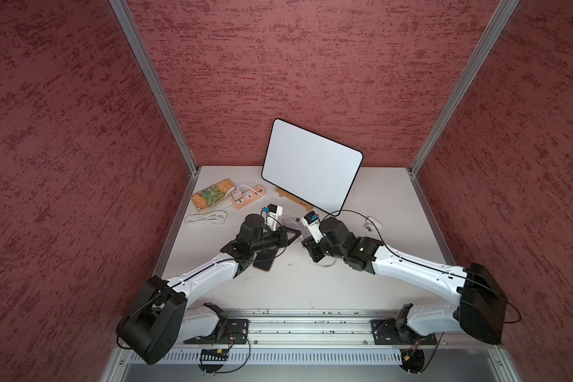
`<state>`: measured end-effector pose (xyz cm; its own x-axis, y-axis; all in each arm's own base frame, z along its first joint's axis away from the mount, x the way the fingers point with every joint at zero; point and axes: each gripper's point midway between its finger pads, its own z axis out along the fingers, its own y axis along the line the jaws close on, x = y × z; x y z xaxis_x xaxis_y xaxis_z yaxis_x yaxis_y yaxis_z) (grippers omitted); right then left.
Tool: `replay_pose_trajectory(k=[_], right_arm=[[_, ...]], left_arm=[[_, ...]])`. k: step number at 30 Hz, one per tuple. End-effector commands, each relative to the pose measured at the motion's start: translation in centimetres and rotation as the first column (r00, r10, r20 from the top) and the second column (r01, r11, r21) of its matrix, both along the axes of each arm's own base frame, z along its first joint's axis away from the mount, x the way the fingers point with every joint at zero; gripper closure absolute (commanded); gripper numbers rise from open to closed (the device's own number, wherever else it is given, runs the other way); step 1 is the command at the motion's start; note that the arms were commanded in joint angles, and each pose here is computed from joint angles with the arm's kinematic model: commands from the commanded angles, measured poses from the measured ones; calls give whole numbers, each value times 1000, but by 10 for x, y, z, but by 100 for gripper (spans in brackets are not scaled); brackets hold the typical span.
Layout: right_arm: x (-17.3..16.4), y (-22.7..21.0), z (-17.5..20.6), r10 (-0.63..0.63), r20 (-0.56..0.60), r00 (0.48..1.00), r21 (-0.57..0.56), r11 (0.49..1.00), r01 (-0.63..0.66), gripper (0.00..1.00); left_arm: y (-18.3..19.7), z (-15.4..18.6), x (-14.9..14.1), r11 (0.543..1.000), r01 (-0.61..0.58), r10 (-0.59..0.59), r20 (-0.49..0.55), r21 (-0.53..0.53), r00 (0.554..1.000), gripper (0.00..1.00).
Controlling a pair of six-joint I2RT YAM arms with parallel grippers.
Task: Plug the charging cable into the phone
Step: Pick up the charging cable from the center of the board.
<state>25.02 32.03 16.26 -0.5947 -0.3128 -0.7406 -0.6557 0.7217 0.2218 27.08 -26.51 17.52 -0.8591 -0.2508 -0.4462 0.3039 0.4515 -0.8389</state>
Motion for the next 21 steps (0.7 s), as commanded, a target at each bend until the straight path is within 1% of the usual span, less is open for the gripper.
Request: replay_pose_trajectory(k=[1, 17, 21], right_arm=[[8, 2, 19, -16, 32, 999, 18, 1000, 16, 83], [15, 9, 16, -13, 26, 1000, 1, 1000, 13, 82], [16, 9, 10, -20, 13, 1000, -11, 1000, 20, 80]], left_arm=[[-5, 13, -1, 1000, 24, -24, 36, -4, 999, 100], [-5, 18, -5, 999, 32, -31, 54, -6, 998, 100], [-4, 19, -5, 1000, 30, -29, 57, -7, 998, 100]])
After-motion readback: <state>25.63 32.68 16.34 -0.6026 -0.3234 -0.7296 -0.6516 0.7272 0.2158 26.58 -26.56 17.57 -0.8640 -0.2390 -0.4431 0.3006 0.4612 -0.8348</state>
